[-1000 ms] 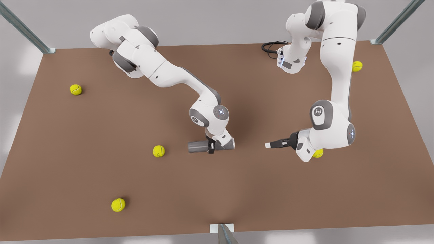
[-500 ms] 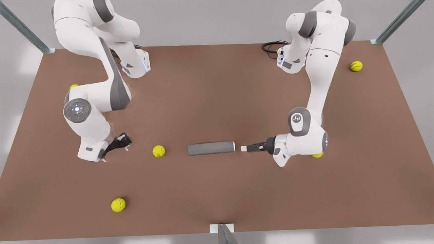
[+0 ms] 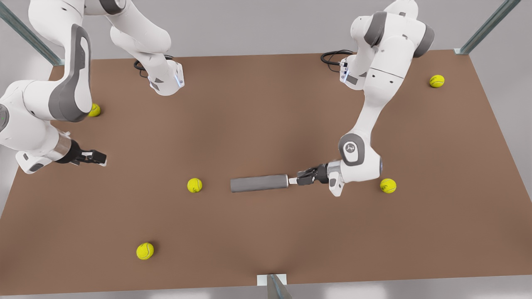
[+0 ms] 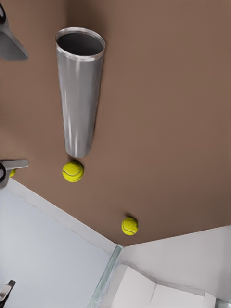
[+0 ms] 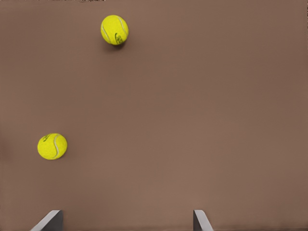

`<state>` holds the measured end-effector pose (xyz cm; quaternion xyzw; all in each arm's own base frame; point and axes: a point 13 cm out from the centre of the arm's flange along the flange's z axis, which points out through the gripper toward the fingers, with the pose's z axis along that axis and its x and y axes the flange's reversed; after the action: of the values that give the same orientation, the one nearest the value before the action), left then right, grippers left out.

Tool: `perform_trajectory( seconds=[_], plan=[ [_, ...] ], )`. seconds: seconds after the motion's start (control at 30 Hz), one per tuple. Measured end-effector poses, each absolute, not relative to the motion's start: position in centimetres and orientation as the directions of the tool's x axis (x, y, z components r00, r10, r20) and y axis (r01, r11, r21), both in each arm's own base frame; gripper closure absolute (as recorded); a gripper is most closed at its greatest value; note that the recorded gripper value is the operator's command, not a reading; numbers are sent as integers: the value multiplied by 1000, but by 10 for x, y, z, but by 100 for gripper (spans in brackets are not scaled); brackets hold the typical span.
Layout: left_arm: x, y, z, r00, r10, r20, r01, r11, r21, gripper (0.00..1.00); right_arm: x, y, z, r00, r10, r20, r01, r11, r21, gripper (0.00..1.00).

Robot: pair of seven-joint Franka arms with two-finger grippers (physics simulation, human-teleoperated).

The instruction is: Put the tennis tube upright

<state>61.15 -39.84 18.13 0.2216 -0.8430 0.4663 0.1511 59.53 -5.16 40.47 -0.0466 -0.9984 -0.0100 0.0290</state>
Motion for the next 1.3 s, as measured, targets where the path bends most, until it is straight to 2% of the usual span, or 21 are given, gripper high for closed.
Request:
perform_trajectory(
  seconds=[0.2,0.4,0.7,1.3],
  plan=[
    [628,-396,181,-897,-224,382,-443,457,-771,0,596,-46,404,-988,143,63,145,989,26,0],
    [619,-392,139,-922,-192,337,-387,489,-782,0,596,-48,403,-981,185,66,187,982,27,0],
    [593,-404,139,-951,-147,273,-310,491,-814,0,597,-51,403,-971,227,68,230,973,26,0],
    [593,-422,100,-967,-149,205,-251,445,-860,0,596,-55,401,-963,259,72,262,965,26,0]
  ],
)
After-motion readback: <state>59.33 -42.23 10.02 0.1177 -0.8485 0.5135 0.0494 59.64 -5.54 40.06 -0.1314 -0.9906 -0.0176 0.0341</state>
